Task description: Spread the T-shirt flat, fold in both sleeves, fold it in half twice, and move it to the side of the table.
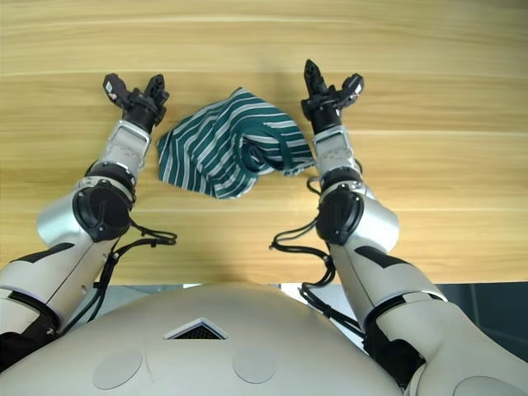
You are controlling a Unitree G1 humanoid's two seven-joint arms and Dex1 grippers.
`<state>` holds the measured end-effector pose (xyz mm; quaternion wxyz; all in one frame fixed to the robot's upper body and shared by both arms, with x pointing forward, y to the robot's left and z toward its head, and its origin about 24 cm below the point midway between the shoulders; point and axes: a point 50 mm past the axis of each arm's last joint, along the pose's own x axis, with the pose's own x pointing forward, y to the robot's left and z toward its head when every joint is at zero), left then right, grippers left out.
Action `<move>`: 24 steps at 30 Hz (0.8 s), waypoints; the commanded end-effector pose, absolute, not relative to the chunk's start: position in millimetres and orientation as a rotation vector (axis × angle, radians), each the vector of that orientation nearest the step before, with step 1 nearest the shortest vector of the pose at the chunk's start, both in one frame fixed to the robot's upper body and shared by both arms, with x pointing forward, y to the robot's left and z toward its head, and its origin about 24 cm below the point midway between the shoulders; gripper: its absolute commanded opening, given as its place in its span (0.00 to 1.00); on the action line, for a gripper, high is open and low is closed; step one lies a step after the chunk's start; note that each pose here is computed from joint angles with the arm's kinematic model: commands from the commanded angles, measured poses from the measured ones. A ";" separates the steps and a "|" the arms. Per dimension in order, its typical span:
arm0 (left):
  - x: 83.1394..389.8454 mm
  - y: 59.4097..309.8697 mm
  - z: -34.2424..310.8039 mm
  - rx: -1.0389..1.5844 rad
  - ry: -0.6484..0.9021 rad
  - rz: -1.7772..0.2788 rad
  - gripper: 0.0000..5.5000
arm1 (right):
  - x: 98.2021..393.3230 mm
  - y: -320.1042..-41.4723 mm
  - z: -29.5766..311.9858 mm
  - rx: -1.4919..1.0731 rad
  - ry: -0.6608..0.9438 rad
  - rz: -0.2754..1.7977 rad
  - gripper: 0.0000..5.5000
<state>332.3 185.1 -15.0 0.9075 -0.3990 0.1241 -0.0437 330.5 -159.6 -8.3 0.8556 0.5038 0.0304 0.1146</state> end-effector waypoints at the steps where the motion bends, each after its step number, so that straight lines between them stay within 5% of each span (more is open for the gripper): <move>1: 337.5 182.0 -9.6 -0.822 0.256 -0.101 0.00 | 327.4 -159.8 -13.5 1.060 0.096 0.223 0.01; 24: 336.9 181.3 -9.7 -0.821 0.256 -0.120 0.00 | 327.3 -158.4 -13.6 1.043 0.099 0.229 0.01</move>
